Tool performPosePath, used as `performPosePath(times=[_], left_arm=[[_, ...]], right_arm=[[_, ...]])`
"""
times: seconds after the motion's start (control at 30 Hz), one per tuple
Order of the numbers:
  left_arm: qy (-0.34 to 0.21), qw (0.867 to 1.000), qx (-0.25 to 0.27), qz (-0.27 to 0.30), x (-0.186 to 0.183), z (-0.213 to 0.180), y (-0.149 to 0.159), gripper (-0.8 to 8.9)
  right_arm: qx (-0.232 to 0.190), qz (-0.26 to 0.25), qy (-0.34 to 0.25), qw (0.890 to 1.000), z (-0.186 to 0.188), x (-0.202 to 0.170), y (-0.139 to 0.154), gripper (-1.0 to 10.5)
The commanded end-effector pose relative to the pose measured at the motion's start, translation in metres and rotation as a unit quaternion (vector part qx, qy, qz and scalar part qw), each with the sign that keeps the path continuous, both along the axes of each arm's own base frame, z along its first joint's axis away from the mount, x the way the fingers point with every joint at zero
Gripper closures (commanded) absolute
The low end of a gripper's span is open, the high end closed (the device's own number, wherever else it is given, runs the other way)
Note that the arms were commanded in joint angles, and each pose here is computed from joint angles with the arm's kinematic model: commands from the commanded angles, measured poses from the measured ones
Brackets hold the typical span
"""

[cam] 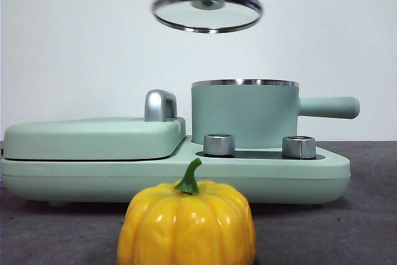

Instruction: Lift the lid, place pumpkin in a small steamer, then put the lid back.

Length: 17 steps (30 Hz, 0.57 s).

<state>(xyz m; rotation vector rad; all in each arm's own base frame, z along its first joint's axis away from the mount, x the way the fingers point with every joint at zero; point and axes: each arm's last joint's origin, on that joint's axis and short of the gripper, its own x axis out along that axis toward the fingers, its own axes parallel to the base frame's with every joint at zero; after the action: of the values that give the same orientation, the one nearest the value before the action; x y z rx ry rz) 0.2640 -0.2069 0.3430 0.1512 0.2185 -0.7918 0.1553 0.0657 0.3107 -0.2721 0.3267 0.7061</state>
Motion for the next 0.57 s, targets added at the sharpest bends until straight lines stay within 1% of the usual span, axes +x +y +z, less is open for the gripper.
performPosePath(times=[0.03, 0.13, 0.27, 0.37, 0.57], left_arm=[[-0.008, 1.000, -0.005, 0.010, -0.007, 0.019, 0.012, 8.05], [0.012, 1.000, 0.016, 0.023, -0.011, 0.021, 0.025, 8.04], [0.042, 0.997, 0.039, 0.045, -0.012, 0.020, 0.043, 8.03], [0.055, 0.995, 0.048, 0.062, -0.011, 0.019, 0.055, 8.03], [0.049, 0.994, 0.051, 0.089, -0.005, 0.021, 0.071, 8.03]], right_arm=[[0.007, 0.002, -0.007, 1.000, 0.006, 0.001, 0.002, 7.2], [0.009, 0.005, -0.006, 1.000, 0.006, 0.001, 0.002, 7.2], [0.012, 0.023, 0.000, 1.000, 0.005, -0.001, 0.004, 7.2], [0.003, 0.039, 0.013, 0.999, 0.002, -0.004, 0.007, 7.2], [-0.032, 0.095, 0.036, 0.994, -0.006, -0.011, 0.021, 6.1]])
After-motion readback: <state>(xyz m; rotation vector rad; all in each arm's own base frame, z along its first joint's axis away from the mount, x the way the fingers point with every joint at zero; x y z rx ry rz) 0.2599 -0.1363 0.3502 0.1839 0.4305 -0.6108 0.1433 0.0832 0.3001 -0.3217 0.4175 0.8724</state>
